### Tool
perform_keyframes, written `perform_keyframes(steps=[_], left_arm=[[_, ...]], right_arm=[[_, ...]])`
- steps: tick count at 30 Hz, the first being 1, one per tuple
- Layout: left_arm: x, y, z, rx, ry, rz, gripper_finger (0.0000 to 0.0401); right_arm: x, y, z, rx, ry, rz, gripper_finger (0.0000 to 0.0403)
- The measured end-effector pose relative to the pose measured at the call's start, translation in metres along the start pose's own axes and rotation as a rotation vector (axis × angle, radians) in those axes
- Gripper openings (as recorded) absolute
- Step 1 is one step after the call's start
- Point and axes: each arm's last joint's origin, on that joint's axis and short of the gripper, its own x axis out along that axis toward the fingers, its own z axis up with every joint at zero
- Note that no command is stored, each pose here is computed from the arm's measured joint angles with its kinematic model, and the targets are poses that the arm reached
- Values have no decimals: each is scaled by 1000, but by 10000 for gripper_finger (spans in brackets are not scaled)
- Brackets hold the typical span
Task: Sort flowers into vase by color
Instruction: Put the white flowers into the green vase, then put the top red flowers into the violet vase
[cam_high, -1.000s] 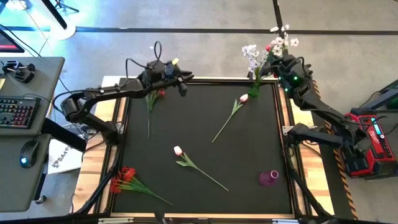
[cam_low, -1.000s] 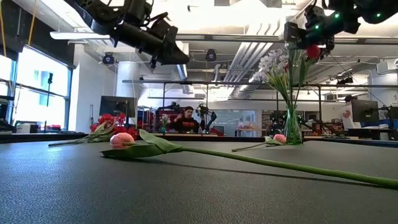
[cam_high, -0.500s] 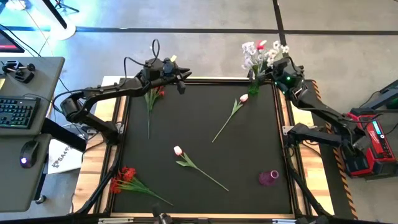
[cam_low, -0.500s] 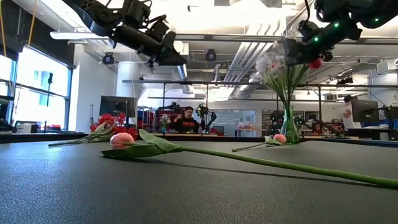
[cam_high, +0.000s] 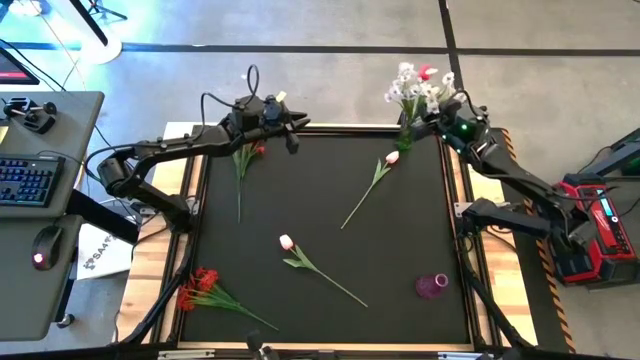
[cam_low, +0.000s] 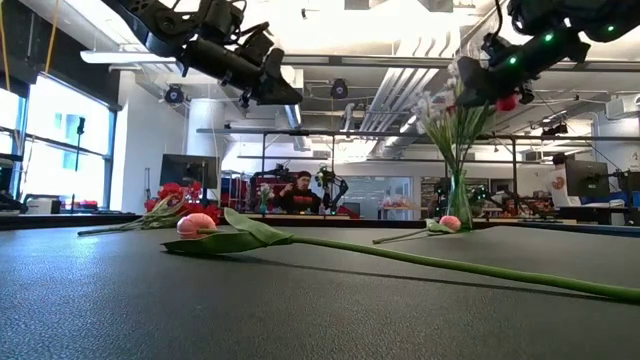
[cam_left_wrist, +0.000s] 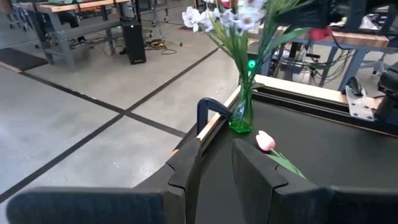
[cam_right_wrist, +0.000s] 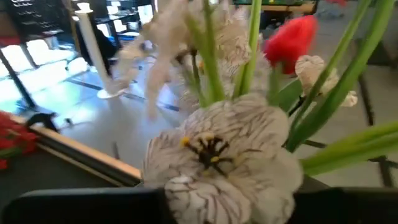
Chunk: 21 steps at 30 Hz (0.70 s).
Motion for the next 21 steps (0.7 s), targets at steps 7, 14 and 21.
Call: perform_keyframes(steps=[7,14,21], left_arm=[[0,0,0,-17,0,-1,79],[0,0,0,-22,-2,-1,79],[0,0,1,-46,-7,0,79]], right_arm=[[-26,-3,8,24,95,35,94],[-50,-3,45,-1,19,86,99],[-56,-2,73,-63,28,77,127]])
